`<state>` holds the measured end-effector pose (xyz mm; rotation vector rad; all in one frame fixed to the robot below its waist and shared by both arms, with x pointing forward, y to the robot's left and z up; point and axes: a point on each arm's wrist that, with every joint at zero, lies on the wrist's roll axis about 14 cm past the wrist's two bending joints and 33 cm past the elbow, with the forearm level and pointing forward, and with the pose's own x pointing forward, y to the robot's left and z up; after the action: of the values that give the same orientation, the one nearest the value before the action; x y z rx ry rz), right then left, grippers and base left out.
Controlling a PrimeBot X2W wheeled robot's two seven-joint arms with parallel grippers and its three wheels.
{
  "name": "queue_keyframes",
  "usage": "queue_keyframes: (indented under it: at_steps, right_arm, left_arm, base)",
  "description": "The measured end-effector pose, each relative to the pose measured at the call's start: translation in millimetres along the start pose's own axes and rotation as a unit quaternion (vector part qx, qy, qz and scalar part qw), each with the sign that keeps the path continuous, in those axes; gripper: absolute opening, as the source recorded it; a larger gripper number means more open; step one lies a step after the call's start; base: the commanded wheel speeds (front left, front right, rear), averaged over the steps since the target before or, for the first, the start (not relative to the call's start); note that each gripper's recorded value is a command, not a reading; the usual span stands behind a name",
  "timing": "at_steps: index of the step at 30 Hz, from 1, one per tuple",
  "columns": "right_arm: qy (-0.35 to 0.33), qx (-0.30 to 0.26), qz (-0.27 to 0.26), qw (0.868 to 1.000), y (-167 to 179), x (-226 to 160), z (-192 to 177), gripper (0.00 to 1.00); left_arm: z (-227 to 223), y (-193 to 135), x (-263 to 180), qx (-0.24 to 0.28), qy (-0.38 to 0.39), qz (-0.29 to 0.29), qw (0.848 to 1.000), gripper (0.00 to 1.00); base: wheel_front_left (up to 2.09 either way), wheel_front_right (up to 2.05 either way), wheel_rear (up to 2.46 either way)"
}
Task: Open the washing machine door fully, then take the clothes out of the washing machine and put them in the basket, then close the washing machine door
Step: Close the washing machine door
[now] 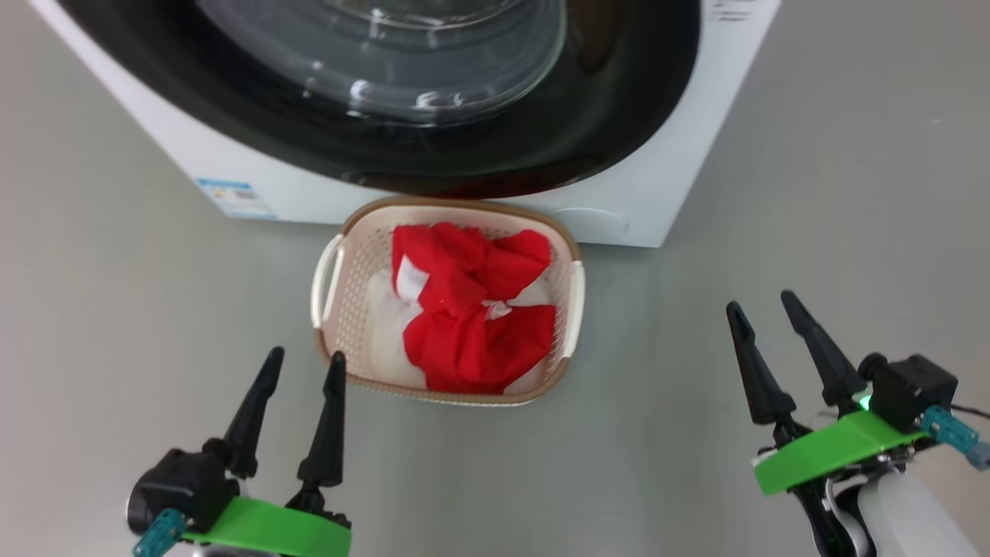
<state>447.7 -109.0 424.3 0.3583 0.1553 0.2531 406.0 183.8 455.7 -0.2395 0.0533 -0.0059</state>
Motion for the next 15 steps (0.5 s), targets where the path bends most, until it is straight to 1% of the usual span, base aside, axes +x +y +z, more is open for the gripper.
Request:
queue_keyframes:
  at_steps: [9, 15]
  right_arm:
    - [-0.018, 0.006, -0.052, 0.998, -23.5, -33.5, 12.3, 1.0]
    - [-0.019, 0.012, -0.084, 0.996, -35.3, -60.6, 11.1, 1.0]
  left_arm:
    - [-1.5, -15.1, -2.1, -0.007, 0.001, -0.021, 1.0, 1.0]
    - [-3.1, -18.0, -9.9, -0.008, 0.004, -0.025, 1.0, 1.0]
  base:
    - [0.0, 0.0, 0.0]
    - [0.0, 0.0, 0.0]
